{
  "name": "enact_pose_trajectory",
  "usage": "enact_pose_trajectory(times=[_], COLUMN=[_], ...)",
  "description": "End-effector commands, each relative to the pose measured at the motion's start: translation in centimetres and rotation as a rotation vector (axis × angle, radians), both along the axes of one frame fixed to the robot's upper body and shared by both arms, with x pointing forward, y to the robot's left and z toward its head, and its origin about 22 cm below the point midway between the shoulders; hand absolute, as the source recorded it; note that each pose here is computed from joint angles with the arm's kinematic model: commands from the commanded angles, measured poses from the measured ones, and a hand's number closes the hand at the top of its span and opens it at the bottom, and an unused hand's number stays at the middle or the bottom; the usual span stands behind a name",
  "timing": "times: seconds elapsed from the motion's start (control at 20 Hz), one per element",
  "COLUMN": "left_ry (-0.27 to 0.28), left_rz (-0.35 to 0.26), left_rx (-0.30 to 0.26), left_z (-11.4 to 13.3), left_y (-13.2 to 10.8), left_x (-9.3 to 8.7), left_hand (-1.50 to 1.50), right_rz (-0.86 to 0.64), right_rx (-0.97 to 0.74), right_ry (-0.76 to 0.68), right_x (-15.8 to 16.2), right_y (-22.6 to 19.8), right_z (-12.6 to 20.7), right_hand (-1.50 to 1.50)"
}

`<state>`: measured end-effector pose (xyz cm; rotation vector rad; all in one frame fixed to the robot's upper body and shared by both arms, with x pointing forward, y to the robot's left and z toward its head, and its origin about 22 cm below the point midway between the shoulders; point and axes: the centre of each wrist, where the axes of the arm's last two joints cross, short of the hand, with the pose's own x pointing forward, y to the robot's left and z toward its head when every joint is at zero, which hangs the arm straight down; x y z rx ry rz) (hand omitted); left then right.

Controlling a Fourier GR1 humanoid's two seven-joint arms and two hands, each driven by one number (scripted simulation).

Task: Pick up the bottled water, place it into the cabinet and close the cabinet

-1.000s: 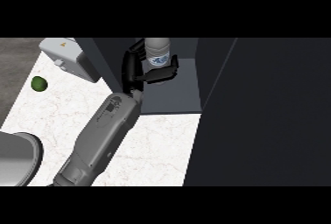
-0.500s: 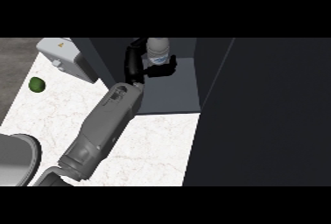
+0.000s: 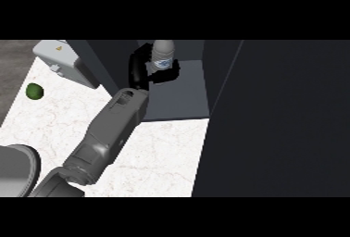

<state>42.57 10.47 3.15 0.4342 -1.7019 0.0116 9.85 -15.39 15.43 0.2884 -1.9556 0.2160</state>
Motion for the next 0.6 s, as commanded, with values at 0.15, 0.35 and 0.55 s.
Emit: enact_pose_trajectory(times=[0.15, 0.35, 0.55], left_ry=[0.034, 0.021, 0.052], left_rz=[0.037, 0.071, 0.063], left_rx=[0.032, 0.109, 0.212], left_z=[-0.6, -1.6, -3.3], left_y=[-0.2, 1.9, 1.5], left_x=[0.1, 0.0, -0.9], left_hand=[1.50, -1.50, -1.50], right_rz=[0.014, 0.044, 0.033], right_rx=[0.021, 0.024, 0.014], right_ry=[-0.028, -0.039, -0.033], right_x=[-0.6, -0.4, -0.5], right_y=[-0.6, -0.1, -0.5], right_z=[1.2, 1.2, 0.8], right_hand=[-1.50, -1.50, -1.50])
